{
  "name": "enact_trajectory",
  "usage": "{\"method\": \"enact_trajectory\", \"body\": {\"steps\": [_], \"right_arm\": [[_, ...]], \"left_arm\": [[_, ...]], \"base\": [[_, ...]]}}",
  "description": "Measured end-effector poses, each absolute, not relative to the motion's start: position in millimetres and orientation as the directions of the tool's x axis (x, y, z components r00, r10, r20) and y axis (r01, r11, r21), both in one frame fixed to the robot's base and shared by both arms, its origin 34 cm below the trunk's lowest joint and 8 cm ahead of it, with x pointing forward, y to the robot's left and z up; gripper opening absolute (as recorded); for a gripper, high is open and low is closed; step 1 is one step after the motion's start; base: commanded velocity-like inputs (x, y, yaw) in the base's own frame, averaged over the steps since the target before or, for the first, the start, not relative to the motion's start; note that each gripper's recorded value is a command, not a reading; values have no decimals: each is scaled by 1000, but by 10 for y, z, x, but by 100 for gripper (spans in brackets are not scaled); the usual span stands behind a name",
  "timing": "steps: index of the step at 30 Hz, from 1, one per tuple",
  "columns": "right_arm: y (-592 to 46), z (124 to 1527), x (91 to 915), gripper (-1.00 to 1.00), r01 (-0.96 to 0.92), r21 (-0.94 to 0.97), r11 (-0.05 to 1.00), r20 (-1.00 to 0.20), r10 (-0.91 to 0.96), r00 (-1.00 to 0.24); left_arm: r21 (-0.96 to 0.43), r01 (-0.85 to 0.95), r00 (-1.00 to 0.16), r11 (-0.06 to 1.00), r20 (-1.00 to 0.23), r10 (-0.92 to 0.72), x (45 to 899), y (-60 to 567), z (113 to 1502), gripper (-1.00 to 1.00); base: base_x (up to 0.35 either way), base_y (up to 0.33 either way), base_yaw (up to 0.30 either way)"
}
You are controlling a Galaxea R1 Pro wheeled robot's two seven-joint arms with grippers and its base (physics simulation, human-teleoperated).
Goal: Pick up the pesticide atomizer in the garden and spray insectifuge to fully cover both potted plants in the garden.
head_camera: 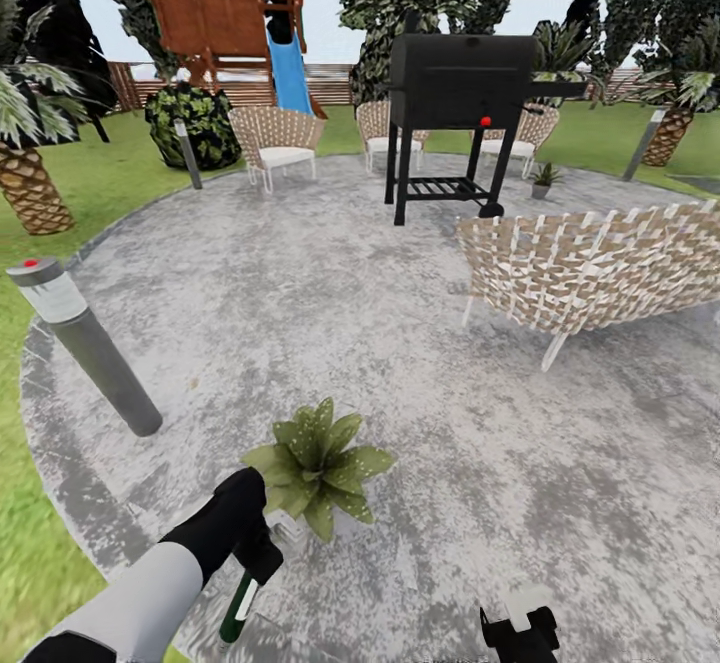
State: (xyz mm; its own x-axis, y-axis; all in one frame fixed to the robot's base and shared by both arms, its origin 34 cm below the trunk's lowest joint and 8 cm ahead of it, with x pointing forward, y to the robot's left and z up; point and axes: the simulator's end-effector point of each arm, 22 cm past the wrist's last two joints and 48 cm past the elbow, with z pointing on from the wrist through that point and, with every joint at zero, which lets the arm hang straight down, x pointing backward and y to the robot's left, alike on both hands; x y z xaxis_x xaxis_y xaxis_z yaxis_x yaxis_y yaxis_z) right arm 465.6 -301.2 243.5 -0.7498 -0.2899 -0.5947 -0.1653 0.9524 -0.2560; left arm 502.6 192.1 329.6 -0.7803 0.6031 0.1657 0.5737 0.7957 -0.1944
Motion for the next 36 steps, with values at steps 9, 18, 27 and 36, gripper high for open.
{"method": "enact_trajectory", "body": {"steps": [9,18,27,36], "right_arm": [[-3009,2433,4653,100,-166,-256,952,-594,-291,-750],[-3010,2433,4654,100,-165,-255,953,-594,-290,-750],[-3012,2433,4652,100,-165,-256,953,-594,-289,-750],[-3019,2437,4659,100,-165,-257,952,-595,-291,-749]], "left_arm": [[-217,566,-782,796,165,601,5005,1867,3310,-100],[-226,563,-783,795,160,601,5025,1831,3334,-100],[-317,551,-778,772,141,612,5039,1661,3471,-100],[-289,577,-776,764,98,623,5352,1687,3620,-100]], "base": [[0,131,-33],[0,303,-15],[0,303,-242],[0,81,-120]]}}
